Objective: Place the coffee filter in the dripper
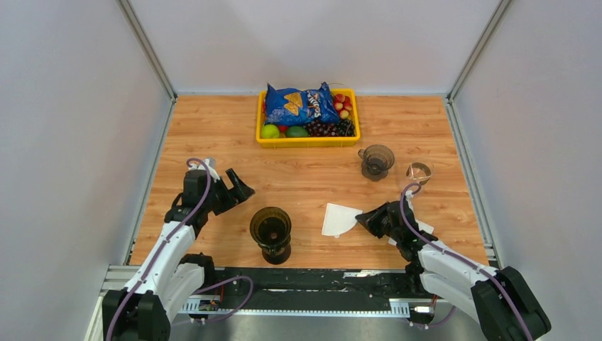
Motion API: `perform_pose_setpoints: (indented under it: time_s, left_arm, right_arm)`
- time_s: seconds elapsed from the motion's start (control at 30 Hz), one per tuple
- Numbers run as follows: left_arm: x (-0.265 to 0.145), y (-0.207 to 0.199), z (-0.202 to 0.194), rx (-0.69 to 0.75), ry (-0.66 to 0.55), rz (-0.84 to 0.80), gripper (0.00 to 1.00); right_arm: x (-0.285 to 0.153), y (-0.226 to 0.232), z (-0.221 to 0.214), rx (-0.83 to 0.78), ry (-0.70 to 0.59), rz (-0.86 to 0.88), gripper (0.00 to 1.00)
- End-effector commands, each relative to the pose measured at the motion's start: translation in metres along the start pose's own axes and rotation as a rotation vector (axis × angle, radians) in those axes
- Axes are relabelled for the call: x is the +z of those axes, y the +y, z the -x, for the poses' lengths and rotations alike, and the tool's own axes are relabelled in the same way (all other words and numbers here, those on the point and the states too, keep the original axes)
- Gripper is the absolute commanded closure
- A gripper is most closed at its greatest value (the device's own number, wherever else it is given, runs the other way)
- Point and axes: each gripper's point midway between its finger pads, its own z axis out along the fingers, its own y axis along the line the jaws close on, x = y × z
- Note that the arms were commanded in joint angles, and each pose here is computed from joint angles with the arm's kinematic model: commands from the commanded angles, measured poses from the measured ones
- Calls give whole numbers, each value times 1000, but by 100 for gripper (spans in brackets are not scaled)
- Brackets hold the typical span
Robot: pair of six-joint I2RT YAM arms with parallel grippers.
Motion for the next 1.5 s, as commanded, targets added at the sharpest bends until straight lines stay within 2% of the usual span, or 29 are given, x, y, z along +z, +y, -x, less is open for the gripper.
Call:
perform_pose_setpoints:
  time_s: [0.0, 0.17, 0.33, 0.5, 0.67, 0.77, 0.87, 1.0, 1.1, 1.3, 1.47]
  left_arm:
    - [-1, -5, 13, 14, -40, 2, 0]
    - [-12, -12, 28, 15, -77, 27, 0]
    - [-37, -43, 68, 53, -185, 6, 0]
    - [-74, -101, 116, 158, -313, -84, 0]
    - [-102, -168, 129, 314, -365, -241, 0]
    - [-102, -203, 107, 428, -306, -331, 0]
    - [-88, -224, 80, 481, -245, -385, 0]
    - [-57, -246, 35, 606, -161, -360, 0]
    - [-51, -266, 15, 683, -166, -336, 0]
    - [-26, -291, -24, 729, -160, -363, 0]
    - [-5, -302, -58, 793, -134, -396, 0]
  right_arm:
    - [-2, 26, 10, -52, -40, 101, 100]
    - [-15, 68, 17, -145, -52, 227, 100]
    - [-30, 105, 22, -208, -51, 304, 100]
    - [-41, 132, 25, -217, -42, 345, 100]
    - [-48, 155, 32, -194, -52, 359, 100]
    - [-53, 168, 35, -157, -57, 376, 100]
    - [-55, 177, 39, -113, -74, 370, 100]
    - [-57, 181, 44, -17, -93, 356, 100]
    - [-61, 185, 50, 46, -123, 347, 100]
    - [-70, 197, 49, 111, -165, 351, 100]
    - [-71, 206, 42, 131, -134, 352, 100]
